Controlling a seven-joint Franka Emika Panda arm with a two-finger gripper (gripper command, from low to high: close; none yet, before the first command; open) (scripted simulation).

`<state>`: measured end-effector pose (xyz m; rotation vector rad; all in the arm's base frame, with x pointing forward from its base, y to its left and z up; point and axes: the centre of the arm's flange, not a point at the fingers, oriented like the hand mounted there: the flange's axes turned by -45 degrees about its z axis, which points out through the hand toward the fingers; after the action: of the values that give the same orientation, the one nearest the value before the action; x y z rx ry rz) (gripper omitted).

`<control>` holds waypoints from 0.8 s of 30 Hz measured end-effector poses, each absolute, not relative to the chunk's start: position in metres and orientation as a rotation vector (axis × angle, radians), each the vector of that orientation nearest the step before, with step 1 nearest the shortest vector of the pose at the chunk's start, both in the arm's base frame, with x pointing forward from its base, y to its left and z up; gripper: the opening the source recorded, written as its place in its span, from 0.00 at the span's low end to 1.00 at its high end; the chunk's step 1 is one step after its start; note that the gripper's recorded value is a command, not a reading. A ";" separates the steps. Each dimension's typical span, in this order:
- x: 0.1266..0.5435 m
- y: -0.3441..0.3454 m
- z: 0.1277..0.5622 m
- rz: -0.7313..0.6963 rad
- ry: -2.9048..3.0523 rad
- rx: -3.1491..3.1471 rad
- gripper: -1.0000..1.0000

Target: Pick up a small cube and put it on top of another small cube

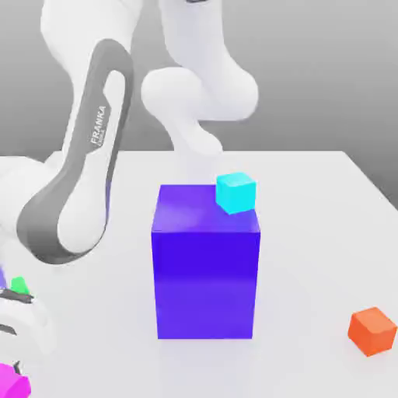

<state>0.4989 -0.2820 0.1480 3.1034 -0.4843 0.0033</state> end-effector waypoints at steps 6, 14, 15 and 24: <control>0.498 -0.282 0.135 0.001 -0.486 3.105 0.00; 0.467 -0.302 0.206 -0.002 -0.442 3.090 0.00; 0.451 -0.311 0.214 -0.003 -0.421 3.086 0.00; 0.308 -0.349 0.237 0.000 -0.238 3.129 0.00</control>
<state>0.3076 -0.3495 0.2374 3.1285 -0.2382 0.0000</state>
